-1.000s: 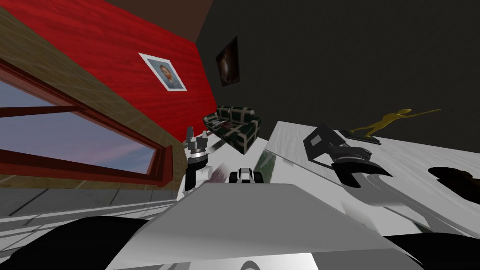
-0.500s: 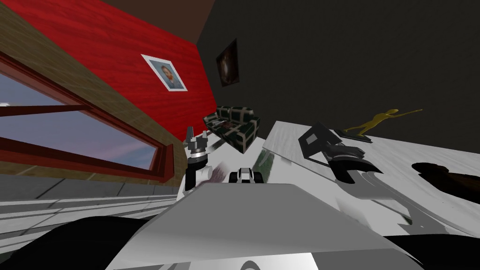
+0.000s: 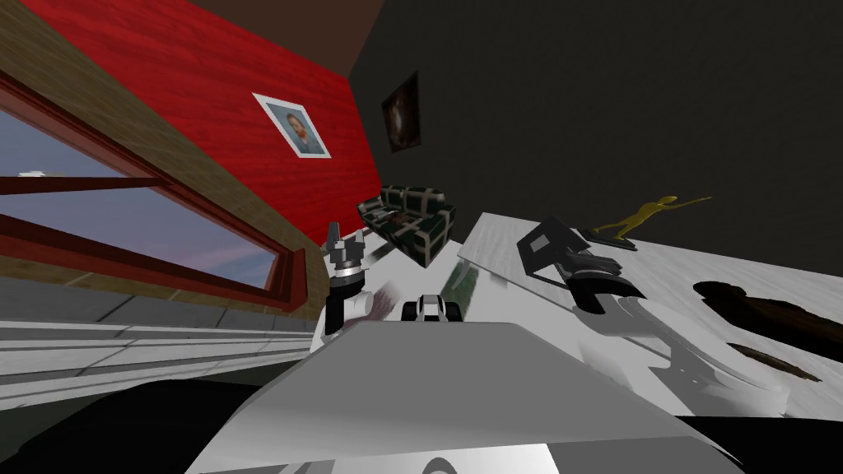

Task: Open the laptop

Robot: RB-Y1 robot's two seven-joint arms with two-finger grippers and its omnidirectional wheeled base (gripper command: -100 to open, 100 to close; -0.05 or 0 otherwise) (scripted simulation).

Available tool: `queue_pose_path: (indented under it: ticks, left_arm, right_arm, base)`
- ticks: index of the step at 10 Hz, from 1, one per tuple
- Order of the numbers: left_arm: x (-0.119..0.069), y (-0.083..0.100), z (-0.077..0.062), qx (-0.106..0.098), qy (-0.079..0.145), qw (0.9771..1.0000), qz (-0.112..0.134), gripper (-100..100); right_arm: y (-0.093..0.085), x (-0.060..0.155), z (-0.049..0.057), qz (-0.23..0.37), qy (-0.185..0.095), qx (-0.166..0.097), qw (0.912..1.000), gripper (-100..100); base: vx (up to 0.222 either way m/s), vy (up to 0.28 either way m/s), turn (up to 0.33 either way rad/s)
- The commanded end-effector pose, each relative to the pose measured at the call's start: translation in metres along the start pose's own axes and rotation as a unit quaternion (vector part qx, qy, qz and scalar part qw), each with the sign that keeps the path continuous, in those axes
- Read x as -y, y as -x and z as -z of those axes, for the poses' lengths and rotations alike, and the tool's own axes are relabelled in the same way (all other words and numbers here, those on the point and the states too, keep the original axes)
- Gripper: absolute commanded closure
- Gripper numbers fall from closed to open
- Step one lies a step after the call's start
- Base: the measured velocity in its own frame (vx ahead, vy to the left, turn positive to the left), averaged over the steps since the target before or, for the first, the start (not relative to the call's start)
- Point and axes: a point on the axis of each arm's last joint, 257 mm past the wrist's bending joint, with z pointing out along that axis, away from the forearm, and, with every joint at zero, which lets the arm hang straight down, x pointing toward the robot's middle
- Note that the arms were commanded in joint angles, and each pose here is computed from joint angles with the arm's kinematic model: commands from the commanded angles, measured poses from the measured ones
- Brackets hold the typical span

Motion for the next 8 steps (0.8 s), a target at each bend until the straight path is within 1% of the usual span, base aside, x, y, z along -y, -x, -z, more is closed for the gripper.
queue_pose_path:
  ticks: [1, 4, 5, 6, 7, 8]
  left_arm:
    - [0.000, 0.000, 0.000, 0.000, 0.000, 1.0000, 0.000, 0]
    - [0.000, 0.000, 0.000, 0.000, 0.000, 1.0000, 0.000, 0]
    - [0.000, 0.000, 0.000, 0.000, 0.000, 1.0000, 0.000, 0]
    - [0.000, 0.000, 0.000, 0.000, 0.000, 1.0000, 0.000, 0]
    - [0.000, 0.000, 0.000, 0.000, 0.000, 1.0000, 0.000, 0]
    - [0.000, 0.000, 0.000, 0.000, 0.000, 1.0000, 0.000, 0]
  right_arm:
    - [-0.017, -0.005, -0.006, -0.050, -0.004, -0.006, 0.9987, 100]
    - [-0.032, -0.025, -0.015, -0.113, 0.003, -0.007, 0.9936, 100]
    - [-0.016, -0.019, -0.015, -0.099, 0.003, 0.007, 0.9951, 100]
    - [-0.022, -0.026, -0.017, -0.121, 0.010, 0.008, 0.9926, 100]
    - [-0.031, -0.029, -0.019, -0.139, 0.010, 0.005, 0.9902, 100]
    - [-0.030, -0.032, -0.019, -0.140, 0.015, 0.006, 0.9901, 100]
  base:
    - [-0.061, -0.062, -0.016]
    - [-0.085, -0.074, -0.005]
    - [-0.041, -0.029, 0.005]
    - [-0.008, -0.025, -0.089]
    - [0.002, -0.043, -0.179]
    - [0.008, -0.033, -0.069]
